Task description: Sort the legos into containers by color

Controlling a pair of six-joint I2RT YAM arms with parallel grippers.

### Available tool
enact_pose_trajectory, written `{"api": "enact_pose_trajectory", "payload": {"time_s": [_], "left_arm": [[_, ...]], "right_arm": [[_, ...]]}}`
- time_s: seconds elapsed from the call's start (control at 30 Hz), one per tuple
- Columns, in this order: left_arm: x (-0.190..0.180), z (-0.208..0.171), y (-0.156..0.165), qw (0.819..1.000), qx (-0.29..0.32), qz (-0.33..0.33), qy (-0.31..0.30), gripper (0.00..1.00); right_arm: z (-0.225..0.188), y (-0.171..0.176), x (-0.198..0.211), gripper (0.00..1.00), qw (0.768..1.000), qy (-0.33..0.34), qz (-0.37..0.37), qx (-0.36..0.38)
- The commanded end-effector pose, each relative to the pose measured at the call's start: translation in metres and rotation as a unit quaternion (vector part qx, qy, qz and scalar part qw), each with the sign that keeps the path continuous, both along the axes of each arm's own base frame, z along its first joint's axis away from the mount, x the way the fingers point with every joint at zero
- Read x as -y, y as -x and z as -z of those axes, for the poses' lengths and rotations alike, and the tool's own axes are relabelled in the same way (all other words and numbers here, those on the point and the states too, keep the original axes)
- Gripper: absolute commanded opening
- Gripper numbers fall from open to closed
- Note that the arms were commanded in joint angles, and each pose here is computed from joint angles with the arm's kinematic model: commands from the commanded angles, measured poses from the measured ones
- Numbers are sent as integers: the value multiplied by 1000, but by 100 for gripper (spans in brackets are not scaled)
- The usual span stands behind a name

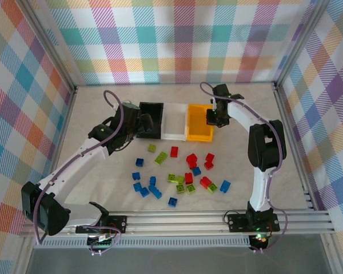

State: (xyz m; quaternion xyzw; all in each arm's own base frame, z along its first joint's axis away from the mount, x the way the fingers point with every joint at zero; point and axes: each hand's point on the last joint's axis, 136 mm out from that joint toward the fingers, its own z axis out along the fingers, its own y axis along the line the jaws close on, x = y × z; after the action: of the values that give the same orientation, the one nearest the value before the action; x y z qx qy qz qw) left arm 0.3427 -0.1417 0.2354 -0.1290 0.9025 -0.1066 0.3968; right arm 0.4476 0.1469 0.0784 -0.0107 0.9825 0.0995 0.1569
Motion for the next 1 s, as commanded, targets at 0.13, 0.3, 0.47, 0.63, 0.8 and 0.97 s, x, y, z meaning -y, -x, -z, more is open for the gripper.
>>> {"api": "enact_pose_trajectory", "payload": {"time_s": [0.13,0.3,0.47,0.63,0.8,0.97], "left_arm": [[-6,1,1,1000,-3,-4,1,93],[-9,5,1,1000,-6,-10,-3,93],[-10,9,0,1000,-14,-12,-2,93],[-11,9,-2,1000,-14,-13,-1,94],[-14,5,-2,1000,-9,-17,0,95],[-16,-3,-2,1000,0,-18,5,97]], "right_arm": [[-14,-6,-28,0,995,-56,-86,0],[-16,-10,-28,0,995,-54,-81,-3],[-6,-3,-20,0,997,-41,-57,-18],[3,5,-17,0,998,-43,-46,-18],[-13,-2,-19,20,998,-52,-42,13],[-42,-10,-20,40,996,-57,-44,51]]}}
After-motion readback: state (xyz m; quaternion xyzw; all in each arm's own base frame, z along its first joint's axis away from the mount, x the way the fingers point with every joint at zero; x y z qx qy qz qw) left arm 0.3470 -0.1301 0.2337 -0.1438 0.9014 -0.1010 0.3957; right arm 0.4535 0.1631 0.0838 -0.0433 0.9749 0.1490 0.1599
